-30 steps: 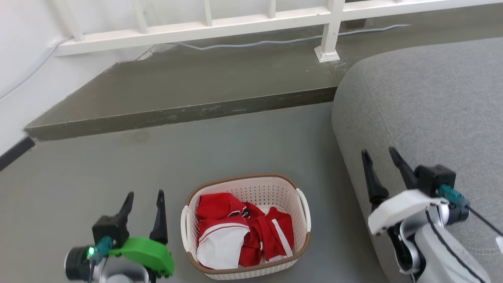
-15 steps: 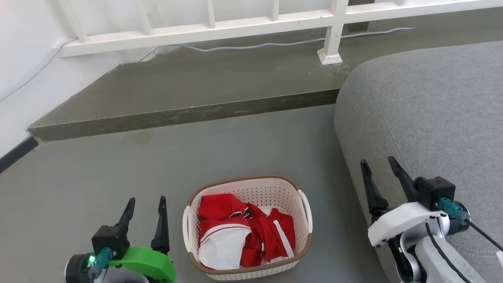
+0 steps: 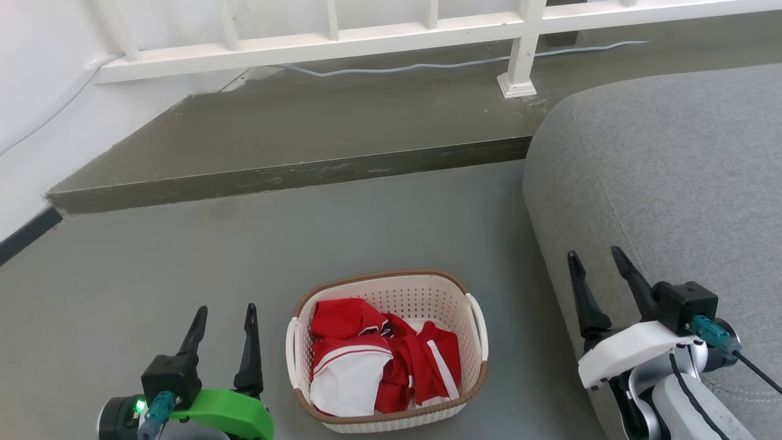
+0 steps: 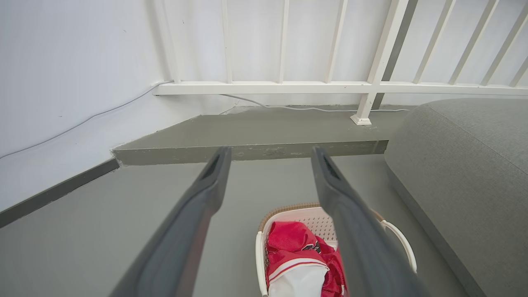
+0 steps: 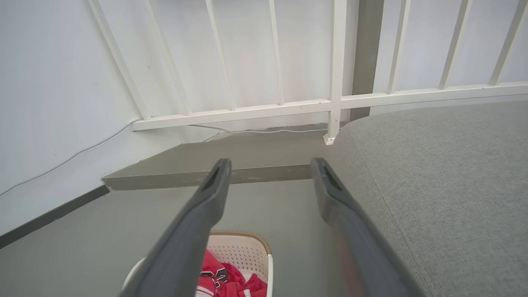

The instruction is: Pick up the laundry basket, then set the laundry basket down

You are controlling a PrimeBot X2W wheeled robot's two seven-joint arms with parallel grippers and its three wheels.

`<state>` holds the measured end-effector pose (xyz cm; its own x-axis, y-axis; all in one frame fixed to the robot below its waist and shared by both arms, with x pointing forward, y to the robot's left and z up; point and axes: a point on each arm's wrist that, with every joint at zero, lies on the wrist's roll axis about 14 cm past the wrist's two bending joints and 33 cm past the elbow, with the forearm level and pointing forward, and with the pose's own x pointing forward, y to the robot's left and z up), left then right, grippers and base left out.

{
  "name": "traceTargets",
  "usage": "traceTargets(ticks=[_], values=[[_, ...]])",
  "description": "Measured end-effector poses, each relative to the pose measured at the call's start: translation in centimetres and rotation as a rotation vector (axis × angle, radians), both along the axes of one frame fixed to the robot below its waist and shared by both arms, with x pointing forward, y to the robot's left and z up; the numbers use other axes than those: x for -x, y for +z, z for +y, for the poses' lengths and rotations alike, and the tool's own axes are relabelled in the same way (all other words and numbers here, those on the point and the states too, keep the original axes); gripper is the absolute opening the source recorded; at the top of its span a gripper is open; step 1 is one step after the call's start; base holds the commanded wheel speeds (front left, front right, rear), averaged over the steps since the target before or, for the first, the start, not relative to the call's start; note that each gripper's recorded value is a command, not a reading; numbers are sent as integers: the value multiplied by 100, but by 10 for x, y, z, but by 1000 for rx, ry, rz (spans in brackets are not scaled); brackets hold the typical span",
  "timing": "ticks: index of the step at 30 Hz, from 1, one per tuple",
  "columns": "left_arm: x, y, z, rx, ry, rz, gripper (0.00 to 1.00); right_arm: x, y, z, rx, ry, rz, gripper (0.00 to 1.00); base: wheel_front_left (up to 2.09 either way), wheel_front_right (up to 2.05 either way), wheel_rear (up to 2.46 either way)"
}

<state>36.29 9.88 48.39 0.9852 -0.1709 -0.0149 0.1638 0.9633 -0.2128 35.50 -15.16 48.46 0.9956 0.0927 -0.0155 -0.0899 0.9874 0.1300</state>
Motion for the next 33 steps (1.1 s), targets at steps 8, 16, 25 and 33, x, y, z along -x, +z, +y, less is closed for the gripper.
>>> traceTargets(ticks=[8, 16, 25, 33], values=[[1, 2, 2, -2, 8, -4, 100, -2, 4, 0, 4, -3, -12, 100, 0, 0, 0], [2, 6, 0, -4, 2, -15, 0, -1, 4, -2, -1, -12, -14, 0, 0, 0, 0], [10, -10, -2, 27, 2, 44, 0, 13, -20, 0, -41, -23, 67, 0, 0, 0, 0], [11, -12, 3, 124, 26, 80, 0, 10, -19, -1, -164, -41, 88, 0, 0, 0, 0]])
